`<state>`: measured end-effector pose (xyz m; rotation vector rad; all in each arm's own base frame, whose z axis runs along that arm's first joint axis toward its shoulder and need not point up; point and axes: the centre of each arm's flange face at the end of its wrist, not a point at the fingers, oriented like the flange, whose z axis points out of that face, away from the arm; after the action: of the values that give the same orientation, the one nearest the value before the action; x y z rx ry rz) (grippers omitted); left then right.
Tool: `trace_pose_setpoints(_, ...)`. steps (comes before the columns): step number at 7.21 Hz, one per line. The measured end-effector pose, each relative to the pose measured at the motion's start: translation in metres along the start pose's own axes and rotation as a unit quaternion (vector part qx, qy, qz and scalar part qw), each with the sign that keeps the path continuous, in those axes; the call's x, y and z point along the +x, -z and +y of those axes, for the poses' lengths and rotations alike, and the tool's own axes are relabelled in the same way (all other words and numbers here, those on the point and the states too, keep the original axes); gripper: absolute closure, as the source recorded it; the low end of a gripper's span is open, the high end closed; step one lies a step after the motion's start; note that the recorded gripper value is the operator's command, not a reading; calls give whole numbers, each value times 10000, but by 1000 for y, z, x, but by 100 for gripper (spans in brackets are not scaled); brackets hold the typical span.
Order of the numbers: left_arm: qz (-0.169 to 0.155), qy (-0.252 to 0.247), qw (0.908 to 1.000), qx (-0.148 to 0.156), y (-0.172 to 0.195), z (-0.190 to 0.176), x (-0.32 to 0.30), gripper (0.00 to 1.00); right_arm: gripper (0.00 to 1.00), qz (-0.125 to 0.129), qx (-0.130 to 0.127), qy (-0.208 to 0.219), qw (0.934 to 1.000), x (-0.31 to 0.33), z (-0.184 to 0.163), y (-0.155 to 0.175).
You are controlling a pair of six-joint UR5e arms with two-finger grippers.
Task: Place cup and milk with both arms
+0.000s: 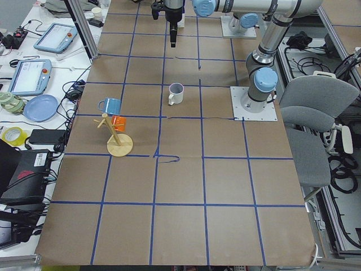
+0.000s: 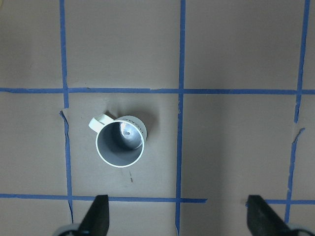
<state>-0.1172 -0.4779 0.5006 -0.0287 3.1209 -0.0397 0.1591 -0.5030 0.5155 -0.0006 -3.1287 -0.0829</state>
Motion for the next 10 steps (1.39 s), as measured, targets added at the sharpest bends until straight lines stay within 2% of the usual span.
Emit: trace_pose_setpoints(10,27,41,10000,11,1,-2,-3,0,0,0,1,-7,10000,0,1,1)
